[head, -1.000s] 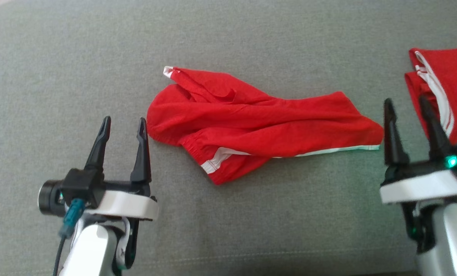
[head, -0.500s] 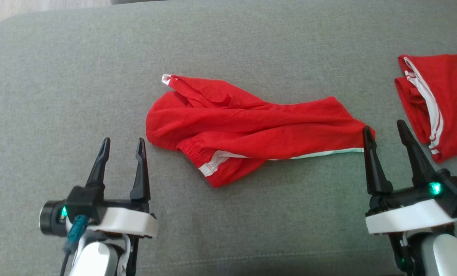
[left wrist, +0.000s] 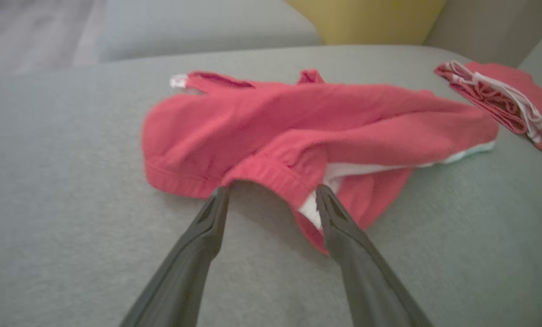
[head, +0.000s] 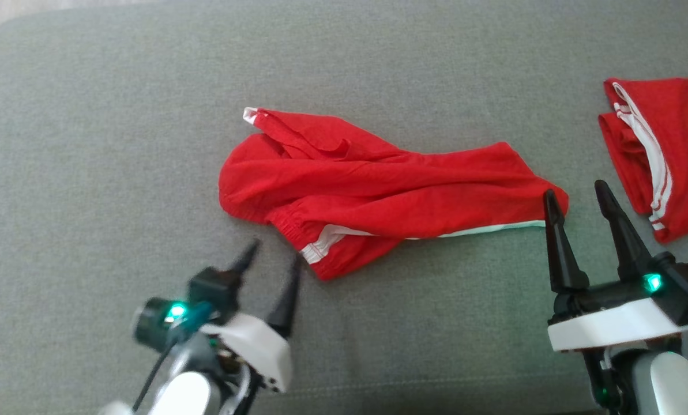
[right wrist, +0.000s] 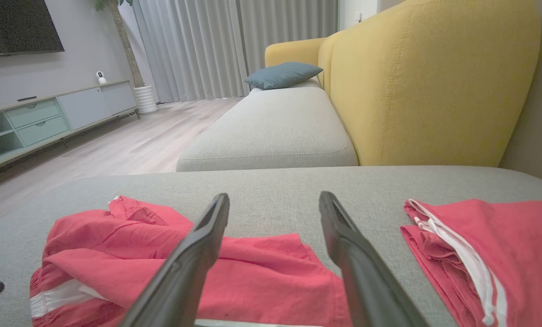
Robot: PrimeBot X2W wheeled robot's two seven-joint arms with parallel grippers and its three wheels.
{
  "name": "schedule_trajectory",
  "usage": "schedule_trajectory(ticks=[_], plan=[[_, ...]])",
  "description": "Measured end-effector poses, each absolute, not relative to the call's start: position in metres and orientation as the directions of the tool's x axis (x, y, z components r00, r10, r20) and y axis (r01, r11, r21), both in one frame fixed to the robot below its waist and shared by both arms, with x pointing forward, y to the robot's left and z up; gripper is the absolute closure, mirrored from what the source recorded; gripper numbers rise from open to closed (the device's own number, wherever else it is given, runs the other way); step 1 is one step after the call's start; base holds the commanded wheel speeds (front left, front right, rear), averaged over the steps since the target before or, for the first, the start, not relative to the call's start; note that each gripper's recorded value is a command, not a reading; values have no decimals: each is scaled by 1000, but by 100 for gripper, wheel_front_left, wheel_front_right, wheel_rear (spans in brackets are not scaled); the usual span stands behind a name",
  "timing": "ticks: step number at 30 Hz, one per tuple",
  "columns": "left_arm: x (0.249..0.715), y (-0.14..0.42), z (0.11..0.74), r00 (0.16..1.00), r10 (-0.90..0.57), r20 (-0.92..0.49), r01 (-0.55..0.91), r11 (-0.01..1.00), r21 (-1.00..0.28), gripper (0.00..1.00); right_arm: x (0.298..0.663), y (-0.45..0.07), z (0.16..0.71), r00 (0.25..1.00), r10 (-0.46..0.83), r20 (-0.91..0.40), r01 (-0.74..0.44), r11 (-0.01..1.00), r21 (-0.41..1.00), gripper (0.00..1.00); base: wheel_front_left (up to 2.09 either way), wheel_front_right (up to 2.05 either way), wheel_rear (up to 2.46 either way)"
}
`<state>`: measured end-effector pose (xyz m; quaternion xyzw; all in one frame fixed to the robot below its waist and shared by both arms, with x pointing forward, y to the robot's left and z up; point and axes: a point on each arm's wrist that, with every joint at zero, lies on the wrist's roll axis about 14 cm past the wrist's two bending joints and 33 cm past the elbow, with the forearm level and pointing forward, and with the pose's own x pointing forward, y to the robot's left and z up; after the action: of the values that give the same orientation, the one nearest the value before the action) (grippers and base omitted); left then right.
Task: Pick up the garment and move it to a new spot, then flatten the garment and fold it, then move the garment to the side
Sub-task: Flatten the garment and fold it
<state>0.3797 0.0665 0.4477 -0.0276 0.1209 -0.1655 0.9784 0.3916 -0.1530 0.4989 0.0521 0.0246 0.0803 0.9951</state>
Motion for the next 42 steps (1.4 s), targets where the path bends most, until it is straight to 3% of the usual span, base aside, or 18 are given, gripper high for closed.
schedule_trajectory(ticks=[5, 16, 17, 18, 19, 24, 31, 41, 42], plan=[[373, 35, 426, 820, -432, -376, 394, 902, -177, 0, 390, -157, 490, 987, 146, -72, -138, 984, 113, 0, 0, 0, 0], [382, 27, 407, 779, -454, -433, 381, 891, -248, 0, 391, -169, 475, 988, 109, -112, -95, 988, 122, 0, 0, 0, 0], [384, 26, 409, 782, -459, -421, 385, 888, -253, 17, 391, -169, 474, 987, 108, -115, -94, 988, 122, 0, 0, 0, 0], [387, 26, 410, 787, -460, -412, 386, 887, -253, 69, 391, -169, 473, 987, 107, -119, -93, 988, 123, 0, 0, 0, 0], [388, 26, 411, 789, -461, -407, 387, 887, -254, 100, 391, -169, 472, 987, 107, -121, -92, 988, 124, 0, 0, 0, 0], [388, 25, 411, 790, -465, -399, 388, 884, -262, 100, 389, -180, 458, 982, 77, -171, -56, 991, 126, 0, 0, 0, 0], [390, 27, 407, 791, -460, -403, 380, 886, -265, 100, 377, -210, 404, 918, 27, -395, 8, 996, 86, 0, 0, 0, 0], [406, 33, 404, 806, -446, -389, 369, 893, -259, 100, 401, -195, 366, 842, 107, -529, -53, 992, 116, 0, 0, 0, 0], [407, 34, 405, 810, -443, -385, 366, 894, -258, 100, 399, -193, 361, 829, 114, -547, -55, 991, 124, 24, 0, 0, 0]])
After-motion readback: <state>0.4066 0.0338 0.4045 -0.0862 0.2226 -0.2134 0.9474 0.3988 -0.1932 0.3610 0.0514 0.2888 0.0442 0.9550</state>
